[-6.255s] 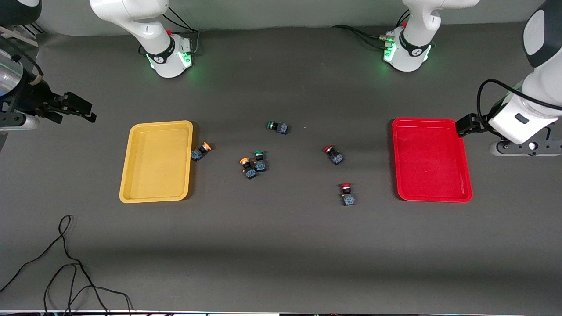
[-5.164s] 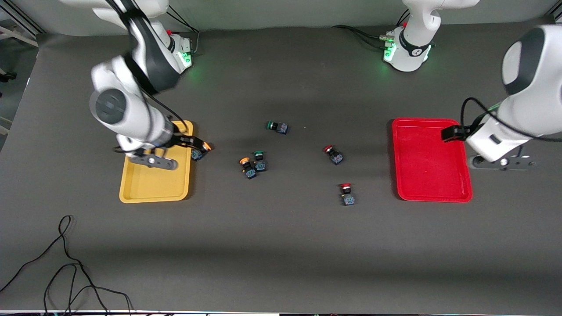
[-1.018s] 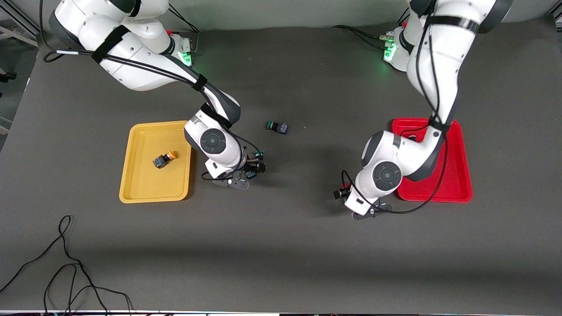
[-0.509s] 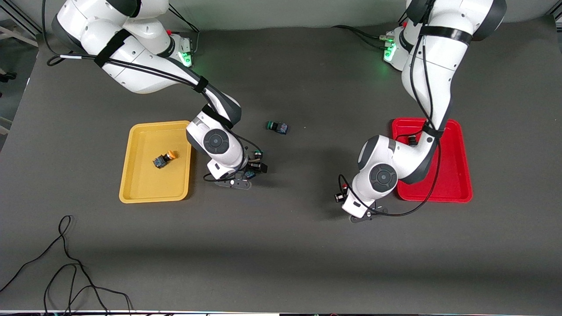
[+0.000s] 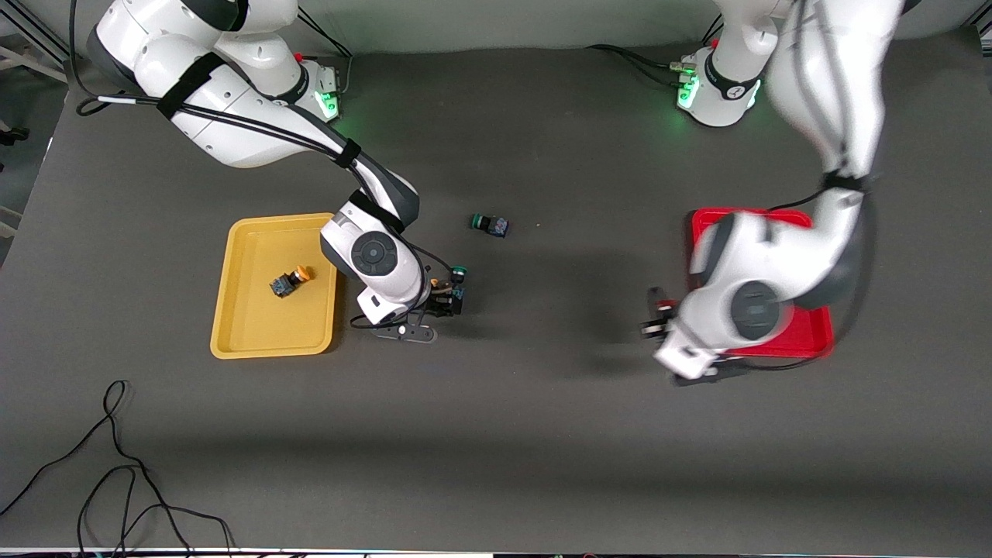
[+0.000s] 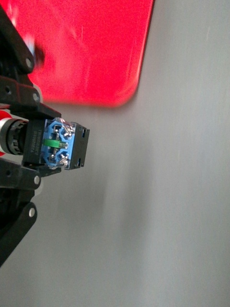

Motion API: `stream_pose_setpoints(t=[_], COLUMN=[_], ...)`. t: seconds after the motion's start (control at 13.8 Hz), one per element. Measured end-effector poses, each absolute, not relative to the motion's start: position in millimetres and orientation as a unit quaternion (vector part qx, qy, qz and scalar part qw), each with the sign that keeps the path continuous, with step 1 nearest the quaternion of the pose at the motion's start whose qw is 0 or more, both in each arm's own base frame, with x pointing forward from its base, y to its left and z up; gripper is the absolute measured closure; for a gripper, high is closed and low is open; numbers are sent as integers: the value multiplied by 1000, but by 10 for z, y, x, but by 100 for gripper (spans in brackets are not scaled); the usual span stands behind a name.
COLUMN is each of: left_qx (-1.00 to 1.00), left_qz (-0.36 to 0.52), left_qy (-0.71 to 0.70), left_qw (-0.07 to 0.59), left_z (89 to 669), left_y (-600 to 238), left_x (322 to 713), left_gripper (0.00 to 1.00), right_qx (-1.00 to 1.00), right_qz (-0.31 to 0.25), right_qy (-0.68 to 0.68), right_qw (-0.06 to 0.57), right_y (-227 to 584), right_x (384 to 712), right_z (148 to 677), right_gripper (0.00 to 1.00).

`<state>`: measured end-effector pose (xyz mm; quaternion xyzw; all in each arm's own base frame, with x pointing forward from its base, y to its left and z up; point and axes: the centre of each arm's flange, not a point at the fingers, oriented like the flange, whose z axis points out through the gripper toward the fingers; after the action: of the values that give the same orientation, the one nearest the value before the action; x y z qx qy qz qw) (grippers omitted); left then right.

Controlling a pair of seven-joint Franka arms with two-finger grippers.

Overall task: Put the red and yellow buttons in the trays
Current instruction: 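Place the red button in the red tray while the right gripper lifts orange, then place the orange button in the yellow tray with the right gripper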

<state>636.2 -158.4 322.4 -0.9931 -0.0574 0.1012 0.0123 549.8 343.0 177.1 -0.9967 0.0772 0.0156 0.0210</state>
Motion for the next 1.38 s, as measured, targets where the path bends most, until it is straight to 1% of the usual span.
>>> stream_pose_setpoints(t=[0.07,0.22,0.36,0.51,0.58,0.65,0.73,0.8,0.95,1.02,1.24,1.38], left_qx=[-993,-993,-995,-997,-997,-997,-997,-996,-994,-994,-994,-995], left_qz=[107,109,90,74,73,74,75,83,99,98,87,74], left_qy=[-41,-21,-6,2,3,3,4,3,0,1,12,13], left_qw=[20,36,43,36,34,34,34,36,44,48,60,65], left_z=[3225,2963,2532,2187,2092,2060,2092,2183,2621,2935,3899,4483], left_y=[-1119,-326,117,283,289,281,277,282,284,255,20,-75], left_x=[6307,6146,5952,5745,5682,5659,5666,5674,5729,5761,5777,5829], left_gripper=[59,59,59,59,59,52,41,29,4,0,0,0], right_qx=[-997,-997,-996,-996,-996,-996,-996,-996,-997,-998,-998,-997], right_qz=[15,16,19,22,23,22,21,20,26,33,41,52], right_qy=[75,74,79,85,85,85,83,83,74,61,32,-11], right_qw=[20,24,29,29,28,29,30,31,18,3,-26,-49], right_y=[3431,3441,3450,3462,3460,3465,3481,3488,3434,3351,3073,2730], right_x=[5493,5480,5467,5437,5431,5434,5431,5428,5441,5462,5584,5721], right_z=[1757,1706,1635,1592,1589,1601,1620,1625,1636,1654,1806,1985], right_gripper=[0,0,0,5,17,30,42,51,52,52,52,52])
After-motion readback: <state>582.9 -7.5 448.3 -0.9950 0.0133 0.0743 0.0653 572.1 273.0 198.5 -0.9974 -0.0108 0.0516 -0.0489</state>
